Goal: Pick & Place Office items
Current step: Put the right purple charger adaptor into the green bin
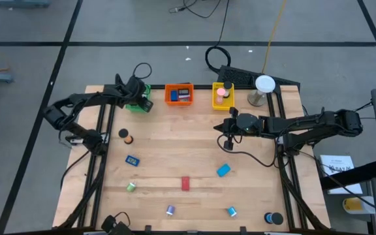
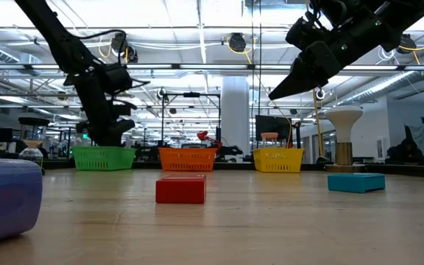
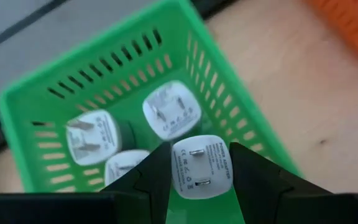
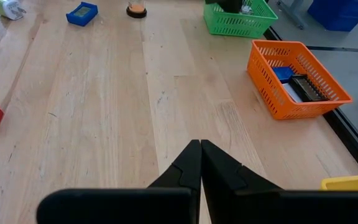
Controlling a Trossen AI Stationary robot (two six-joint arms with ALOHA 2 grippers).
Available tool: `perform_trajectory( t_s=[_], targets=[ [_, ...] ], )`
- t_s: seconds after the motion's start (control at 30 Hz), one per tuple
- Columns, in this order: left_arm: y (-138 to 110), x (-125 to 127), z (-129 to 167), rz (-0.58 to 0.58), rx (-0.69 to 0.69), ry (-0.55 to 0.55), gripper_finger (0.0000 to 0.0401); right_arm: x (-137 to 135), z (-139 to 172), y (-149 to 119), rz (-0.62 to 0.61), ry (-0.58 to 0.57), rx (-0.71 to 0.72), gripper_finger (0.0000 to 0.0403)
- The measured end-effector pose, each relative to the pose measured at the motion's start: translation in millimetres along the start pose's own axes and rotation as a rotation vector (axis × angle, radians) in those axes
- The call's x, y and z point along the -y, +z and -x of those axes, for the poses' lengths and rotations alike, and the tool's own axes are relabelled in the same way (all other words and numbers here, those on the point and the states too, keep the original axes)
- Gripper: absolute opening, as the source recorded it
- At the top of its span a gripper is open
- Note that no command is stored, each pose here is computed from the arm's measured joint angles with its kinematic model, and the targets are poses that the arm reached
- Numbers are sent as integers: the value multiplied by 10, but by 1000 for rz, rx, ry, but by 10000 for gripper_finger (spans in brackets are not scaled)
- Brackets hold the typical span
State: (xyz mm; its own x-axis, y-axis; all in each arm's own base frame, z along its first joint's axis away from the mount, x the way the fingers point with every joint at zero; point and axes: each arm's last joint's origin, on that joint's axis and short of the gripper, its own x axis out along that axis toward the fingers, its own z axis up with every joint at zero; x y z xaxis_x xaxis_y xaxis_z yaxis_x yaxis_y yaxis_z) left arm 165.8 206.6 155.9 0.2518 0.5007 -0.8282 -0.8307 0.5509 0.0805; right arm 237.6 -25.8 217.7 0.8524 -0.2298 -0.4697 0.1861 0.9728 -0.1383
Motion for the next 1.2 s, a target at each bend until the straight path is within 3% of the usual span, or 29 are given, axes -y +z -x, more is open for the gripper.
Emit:
perform_trajectory(
  t_s=[0.47,0.83,1.2],
  targets=[
    [38,26,-90,6,41,10,147,0,0,0,0,1,0,1],
    [40,25,-86,-28,42,14,214,0,0,0,6,1,0,1],
    [112,-29,327,-51,144,28,207,0,0,0,8,1,0,1]
  ],
)
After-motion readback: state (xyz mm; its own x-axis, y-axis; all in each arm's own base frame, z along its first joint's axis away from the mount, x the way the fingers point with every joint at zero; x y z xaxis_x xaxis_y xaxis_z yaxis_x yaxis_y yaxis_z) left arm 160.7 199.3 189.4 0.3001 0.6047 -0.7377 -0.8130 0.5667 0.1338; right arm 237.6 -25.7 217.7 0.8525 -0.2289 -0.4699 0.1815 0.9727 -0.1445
